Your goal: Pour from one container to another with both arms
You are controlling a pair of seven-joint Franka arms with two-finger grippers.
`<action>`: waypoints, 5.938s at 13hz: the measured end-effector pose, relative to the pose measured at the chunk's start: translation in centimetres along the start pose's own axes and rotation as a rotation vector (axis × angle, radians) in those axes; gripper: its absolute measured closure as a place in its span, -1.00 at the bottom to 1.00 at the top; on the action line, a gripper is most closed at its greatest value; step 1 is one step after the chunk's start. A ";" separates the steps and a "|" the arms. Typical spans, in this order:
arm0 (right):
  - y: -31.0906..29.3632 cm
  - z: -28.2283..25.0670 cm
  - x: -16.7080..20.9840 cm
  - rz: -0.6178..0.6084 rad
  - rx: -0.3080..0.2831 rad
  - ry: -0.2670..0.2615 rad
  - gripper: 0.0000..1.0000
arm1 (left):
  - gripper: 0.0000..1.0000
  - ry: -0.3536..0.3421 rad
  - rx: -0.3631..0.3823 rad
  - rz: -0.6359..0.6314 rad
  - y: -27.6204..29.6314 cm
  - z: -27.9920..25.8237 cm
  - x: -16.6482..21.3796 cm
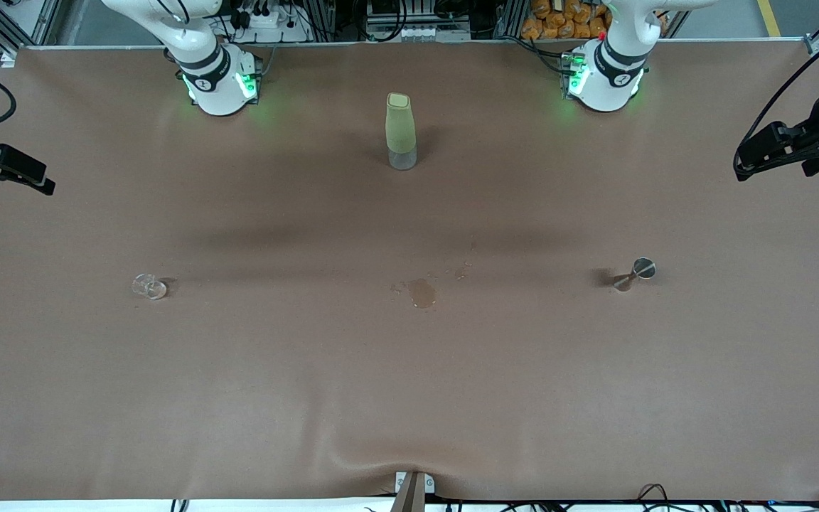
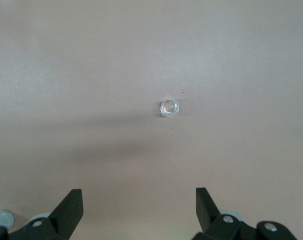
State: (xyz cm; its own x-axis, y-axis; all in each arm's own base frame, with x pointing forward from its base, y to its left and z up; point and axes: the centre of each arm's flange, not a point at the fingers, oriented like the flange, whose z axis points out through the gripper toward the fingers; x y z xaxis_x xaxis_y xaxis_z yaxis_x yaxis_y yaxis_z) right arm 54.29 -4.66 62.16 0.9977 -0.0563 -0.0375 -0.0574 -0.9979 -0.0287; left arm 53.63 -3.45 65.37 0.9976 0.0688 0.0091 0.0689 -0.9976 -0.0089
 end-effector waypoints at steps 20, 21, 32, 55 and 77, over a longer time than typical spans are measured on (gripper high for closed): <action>0.7 0.1 0.4 -0.229 -0.025 -0.037 -1.00 | -1.00 -0.034 -0.440 0.258 -13.0 16.1 -0.1; 1.0 0.1 0.2 -0.312 -0.042 -0.055 -1.00 | -1.00 -0.018 -0.475 0.270 -14.5 16.8 -0.5; 11.5 0.1 -1.3 -1.132 -0.017 -0.095 -1.00 | -1.00 0.046 -0.672 0.423 -22.7 21.0 -4.0; 28.3 37.0 3.9 -1.561 0.572 0.707 -1.00 | -1.00 0.829 -1.113 1.254 -20.5 51.5 1.6; 22.5 56.7 0.7 -1.235 0.832 1.153 -1.00 | -0.34 0.999 -1.088 1.422 -16.6 56.6 3.2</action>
State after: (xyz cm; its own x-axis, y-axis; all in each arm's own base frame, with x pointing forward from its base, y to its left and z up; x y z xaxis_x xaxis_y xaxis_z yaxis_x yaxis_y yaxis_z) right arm 51.70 -25.44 4.83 -0.0024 0.2432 0.9700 0.9687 -0.2401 0.0626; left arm 56.14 13.83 8.98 -0.0415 -0.2498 0.9674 -0.9985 0.0460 -0.0310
